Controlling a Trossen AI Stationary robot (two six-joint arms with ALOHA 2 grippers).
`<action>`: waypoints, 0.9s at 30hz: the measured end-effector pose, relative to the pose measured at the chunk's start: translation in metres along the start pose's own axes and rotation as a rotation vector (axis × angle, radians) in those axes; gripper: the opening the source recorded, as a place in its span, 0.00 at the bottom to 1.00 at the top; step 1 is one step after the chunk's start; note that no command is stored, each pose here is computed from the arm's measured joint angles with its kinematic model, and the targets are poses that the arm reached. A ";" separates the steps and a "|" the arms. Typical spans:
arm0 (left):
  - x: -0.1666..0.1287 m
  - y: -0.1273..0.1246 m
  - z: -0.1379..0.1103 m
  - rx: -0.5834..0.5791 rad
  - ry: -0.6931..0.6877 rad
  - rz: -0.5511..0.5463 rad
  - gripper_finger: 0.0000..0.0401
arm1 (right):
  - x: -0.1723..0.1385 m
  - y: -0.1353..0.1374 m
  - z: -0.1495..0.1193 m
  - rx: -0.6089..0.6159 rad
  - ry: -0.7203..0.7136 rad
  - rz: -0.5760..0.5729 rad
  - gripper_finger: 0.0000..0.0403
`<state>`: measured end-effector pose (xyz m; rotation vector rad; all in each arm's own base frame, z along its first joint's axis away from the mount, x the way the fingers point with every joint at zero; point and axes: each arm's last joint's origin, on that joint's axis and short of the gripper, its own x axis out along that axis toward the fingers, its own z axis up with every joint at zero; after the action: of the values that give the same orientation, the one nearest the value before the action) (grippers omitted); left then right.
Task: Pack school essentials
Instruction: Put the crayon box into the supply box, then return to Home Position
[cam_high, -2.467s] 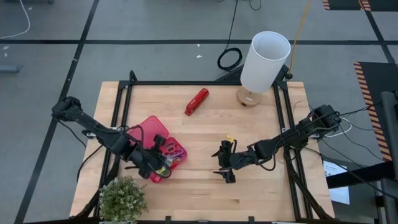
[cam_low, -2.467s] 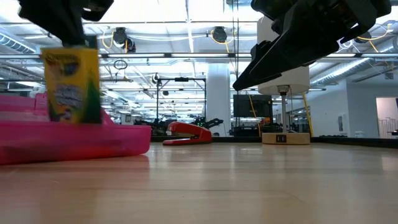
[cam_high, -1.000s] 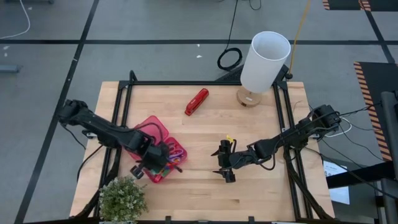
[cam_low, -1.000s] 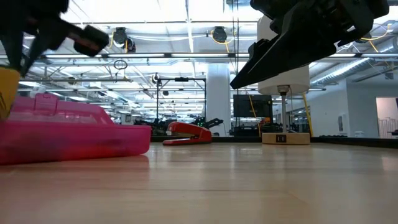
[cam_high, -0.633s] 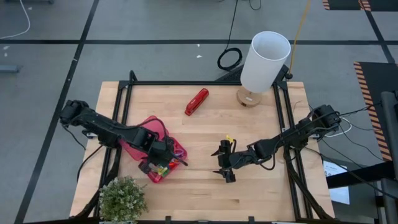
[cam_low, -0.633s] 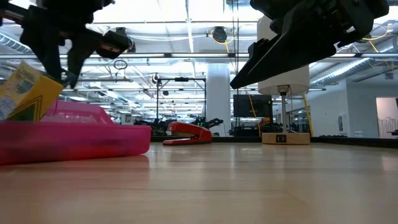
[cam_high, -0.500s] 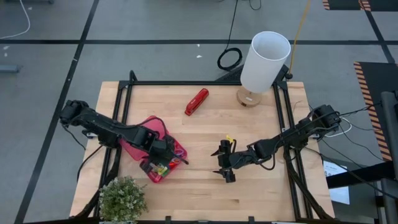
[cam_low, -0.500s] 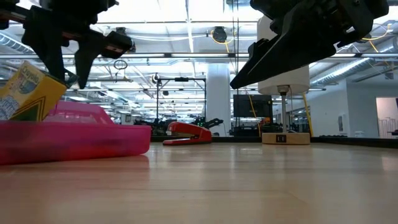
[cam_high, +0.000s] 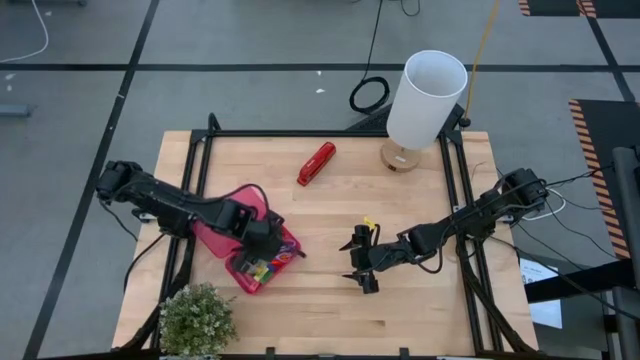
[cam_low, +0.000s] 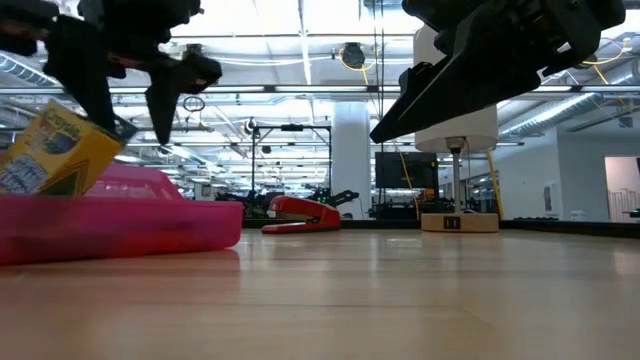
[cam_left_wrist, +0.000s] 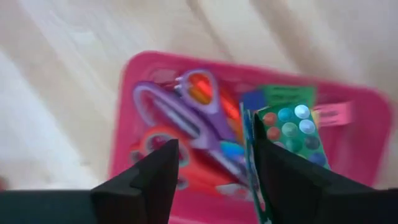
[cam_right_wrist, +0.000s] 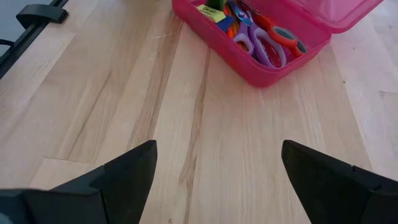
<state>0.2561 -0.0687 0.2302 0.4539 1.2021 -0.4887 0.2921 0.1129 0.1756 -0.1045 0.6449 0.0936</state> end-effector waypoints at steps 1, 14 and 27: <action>0.000 0.001 0.000 -0.027 -0.007 -0.018 0.54 | 0.000 0.000 0.000 0.000 0.000 0.000 0.84; -0.003 0.017 -0.004 -0.123 -0.030 0.049 0.37 | 0.000 0.000 0.001 0.002 -0.014 0.002 0.84; -0.004 0.026 -0.004 -0.174 -0.091 -0.004 0.42 | 0.076 -0.009 0.038 0.160 -0.557 0.014 0.64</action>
<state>0.2673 -0.0448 0.2343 0.2776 1.1464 -0.4000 0.3757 0.1124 0.1605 0.0808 0.0953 0.0792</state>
